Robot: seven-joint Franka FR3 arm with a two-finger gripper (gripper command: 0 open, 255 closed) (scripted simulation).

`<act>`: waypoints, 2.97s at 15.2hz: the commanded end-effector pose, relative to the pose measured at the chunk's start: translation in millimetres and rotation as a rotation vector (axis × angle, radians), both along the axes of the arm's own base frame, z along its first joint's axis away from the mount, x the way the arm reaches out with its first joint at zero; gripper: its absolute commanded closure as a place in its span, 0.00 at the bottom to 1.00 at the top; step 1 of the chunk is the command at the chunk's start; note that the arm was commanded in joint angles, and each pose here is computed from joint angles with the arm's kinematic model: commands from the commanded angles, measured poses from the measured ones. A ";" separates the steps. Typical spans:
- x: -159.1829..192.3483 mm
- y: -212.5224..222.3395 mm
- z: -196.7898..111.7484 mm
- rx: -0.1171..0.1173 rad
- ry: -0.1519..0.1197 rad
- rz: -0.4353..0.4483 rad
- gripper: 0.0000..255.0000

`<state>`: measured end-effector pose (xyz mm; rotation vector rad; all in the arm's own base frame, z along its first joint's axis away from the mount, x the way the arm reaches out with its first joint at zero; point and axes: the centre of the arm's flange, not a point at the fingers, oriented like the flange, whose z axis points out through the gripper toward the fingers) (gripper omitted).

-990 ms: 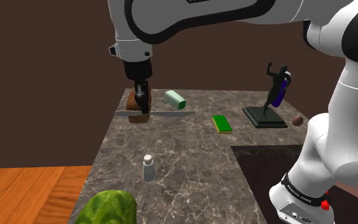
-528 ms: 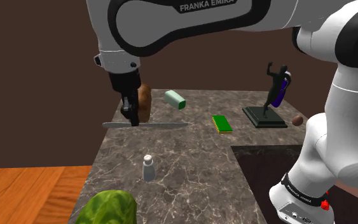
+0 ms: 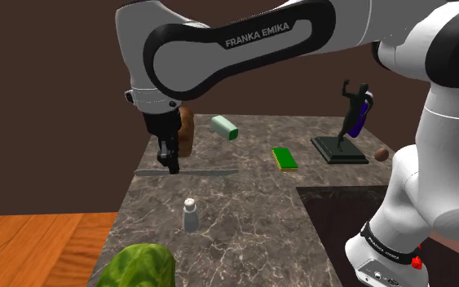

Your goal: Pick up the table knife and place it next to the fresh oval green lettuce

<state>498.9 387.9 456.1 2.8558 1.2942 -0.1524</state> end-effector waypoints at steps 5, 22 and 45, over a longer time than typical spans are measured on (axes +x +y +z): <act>-0.6 0.6 -32.3 0.000 0.000 0.000 1.00; -0.6 0.6 -122.1 0.000 0.000 0.000 1.00; 2.9 2.3 -117.0 0.000 0.000 0.000 0.00</act>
